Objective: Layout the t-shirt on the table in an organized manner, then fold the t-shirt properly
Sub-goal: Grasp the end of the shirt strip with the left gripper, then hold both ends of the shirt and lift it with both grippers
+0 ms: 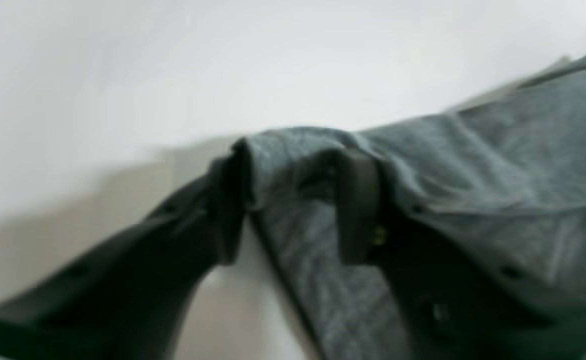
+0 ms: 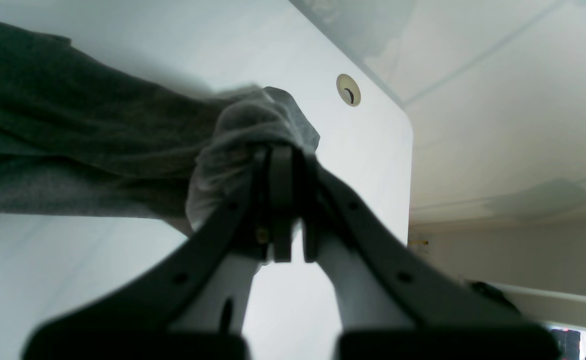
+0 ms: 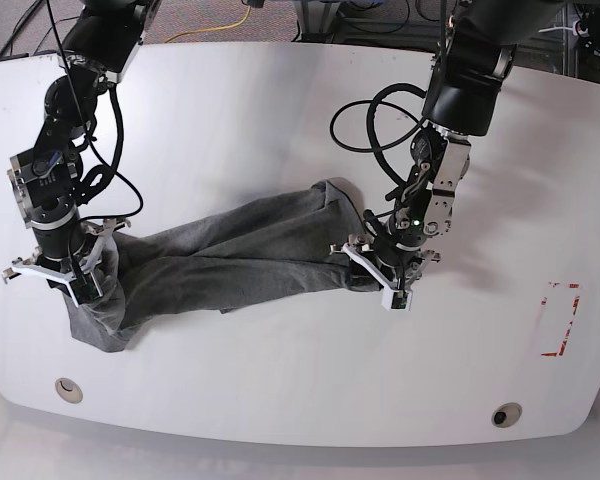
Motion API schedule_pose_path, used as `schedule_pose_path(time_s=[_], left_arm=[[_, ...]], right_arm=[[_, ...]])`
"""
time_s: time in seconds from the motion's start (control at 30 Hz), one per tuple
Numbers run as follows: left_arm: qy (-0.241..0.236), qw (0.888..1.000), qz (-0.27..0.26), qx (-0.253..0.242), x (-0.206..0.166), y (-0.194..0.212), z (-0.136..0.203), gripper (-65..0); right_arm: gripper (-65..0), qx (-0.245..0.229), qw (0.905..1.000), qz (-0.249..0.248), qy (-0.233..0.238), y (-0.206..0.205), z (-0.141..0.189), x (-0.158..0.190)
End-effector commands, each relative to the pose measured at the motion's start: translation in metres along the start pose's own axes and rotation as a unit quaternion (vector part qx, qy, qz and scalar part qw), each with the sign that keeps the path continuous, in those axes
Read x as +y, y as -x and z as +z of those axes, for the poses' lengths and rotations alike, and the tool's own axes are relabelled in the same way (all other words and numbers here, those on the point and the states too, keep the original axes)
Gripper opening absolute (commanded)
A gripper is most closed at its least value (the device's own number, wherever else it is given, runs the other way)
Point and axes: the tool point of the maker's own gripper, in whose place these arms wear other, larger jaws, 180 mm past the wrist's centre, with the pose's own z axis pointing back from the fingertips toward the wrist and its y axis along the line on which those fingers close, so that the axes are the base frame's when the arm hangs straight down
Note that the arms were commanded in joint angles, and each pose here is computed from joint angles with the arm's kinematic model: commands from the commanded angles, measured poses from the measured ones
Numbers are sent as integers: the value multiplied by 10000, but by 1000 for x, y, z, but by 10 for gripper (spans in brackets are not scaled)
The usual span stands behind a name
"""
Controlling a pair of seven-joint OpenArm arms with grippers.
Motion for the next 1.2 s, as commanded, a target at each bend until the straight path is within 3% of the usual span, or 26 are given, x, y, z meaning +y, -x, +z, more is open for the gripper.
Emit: schedule_pose_path(time_s=[0.0,0.13,0.57,0.63,0.73,0.9,1.07,1.17], left_arm=[[23,9996,-20,-271,-1,-22,-1,-219],[31,9995,-25,-309,-2,-27,-1,-131],[54,9998,52,-158,-9,-22,-11,-142],[52,10000,3,-76,-10,-18,-14,-172],[64,9999,-120,59,-12,-12,-20,-271],[43,9997,-190,-126,-11,-17,-24,-425],[-29,9998,-152,-129,-4,-11,-27,-635],[-42,9998,-149,-156,-3,-15,-27,-650]], right_arm=[[-650,-245,9996,24,157,-13,3,-12],[-650,-245,9996,24,157,-13,3,-12],[-650,-251,9996,31,145,-14,3,-11],[-650,-251,9996,31,145,-14,3,-11],[-650,-251,9996,31,145,-14,3,-11],[-650,-251,9996,31,145,-14,3,-11],[-650,-248,9996,27,151,-14,3,-11],[-650,-248,9996,27,151,-14,3,-11]])
